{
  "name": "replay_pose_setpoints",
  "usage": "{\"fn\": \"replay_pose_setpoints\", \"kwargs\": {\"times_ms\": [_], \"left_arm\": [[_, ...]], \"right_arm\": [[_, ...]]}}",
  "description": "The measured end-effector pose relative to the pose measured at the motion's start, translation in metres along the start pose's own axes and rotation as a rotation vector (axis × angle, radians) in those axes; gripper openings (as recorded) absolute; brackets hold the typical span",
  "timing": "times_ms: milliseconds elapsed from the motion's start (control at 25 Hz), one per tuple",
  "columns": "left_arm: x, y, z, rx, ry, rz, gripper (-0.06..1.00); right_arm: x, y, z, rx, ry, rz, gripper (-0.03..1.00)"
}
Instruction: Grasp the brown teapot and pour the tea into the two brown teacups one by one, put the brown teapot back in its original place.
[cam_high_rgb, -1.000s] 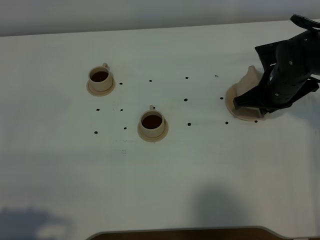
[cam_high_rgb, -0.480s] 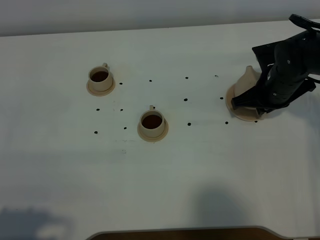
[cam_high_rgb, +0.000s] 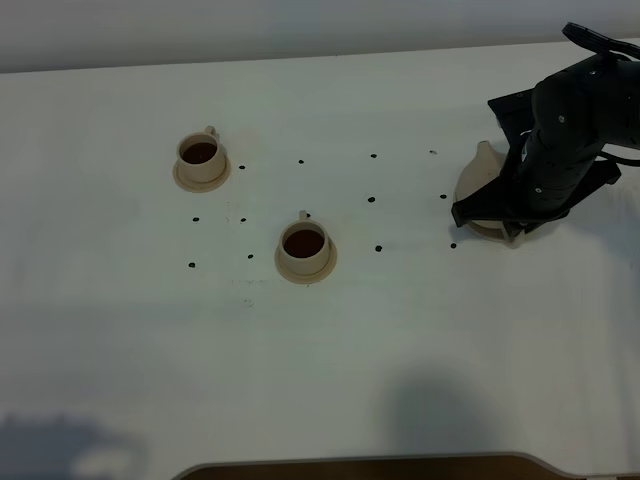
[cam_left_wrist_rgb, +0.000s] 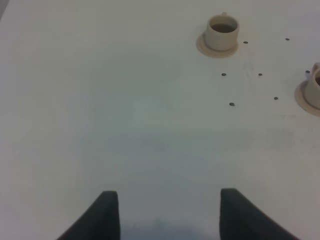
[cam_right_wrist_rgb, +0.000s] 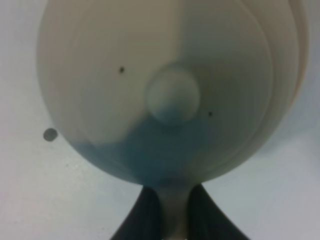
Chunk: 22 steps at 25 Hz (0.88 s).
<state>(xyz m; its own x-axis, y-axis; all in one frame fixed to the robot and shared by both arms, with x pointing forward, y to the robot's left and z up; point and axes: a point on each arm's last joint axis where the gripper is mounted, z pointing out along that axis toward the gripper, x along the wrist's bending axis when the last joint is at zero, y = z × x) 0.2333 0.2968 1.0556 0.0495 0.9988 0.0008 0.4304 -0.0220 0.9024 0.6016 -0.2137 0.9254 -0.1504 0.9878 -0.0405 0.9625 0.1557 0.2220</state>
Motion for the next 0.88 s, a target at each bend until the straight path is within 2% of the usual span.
{"fn": "replay_pose_setpoints", "kwargs": {"times_ms": [160,280,520,640,720,880], "left_arm": [[0.000,0.000,0.000,0.000,0.000,0.001,0.49],[0.000,0.000,0.000,0.000,0.000,0.001,0.49],[0.000,0.000,0.000,0.000,0.000,0.001,0.49],[0.000,0.000,0.000,0.000,0.000,0.001,0.49],[0.000,0.000,0.000,0.000,0.000,0.001,0.49],[0.000,0.000,0.000,0.000,0.000,0.001,0.49]], "right_arm": [[-0.001,0.000,0.000,0.001,-0.008,0.004,0.12],[-0.002,0.001,0.000,-0.003,-0.026,0.007,0.17],[-0.005,0.001,-0.001,-0.010,-0.057,-0.005,0.40],[-0.006,-0.002,-0.003,0.027,-0.067,0.005,0.50],[-0.007,-0.006,-0.012,0.055,-0.071,0.019,0.53],[-0.006,-0.016,-0.055,0.080,-0.063,0.043,0.53]]}}
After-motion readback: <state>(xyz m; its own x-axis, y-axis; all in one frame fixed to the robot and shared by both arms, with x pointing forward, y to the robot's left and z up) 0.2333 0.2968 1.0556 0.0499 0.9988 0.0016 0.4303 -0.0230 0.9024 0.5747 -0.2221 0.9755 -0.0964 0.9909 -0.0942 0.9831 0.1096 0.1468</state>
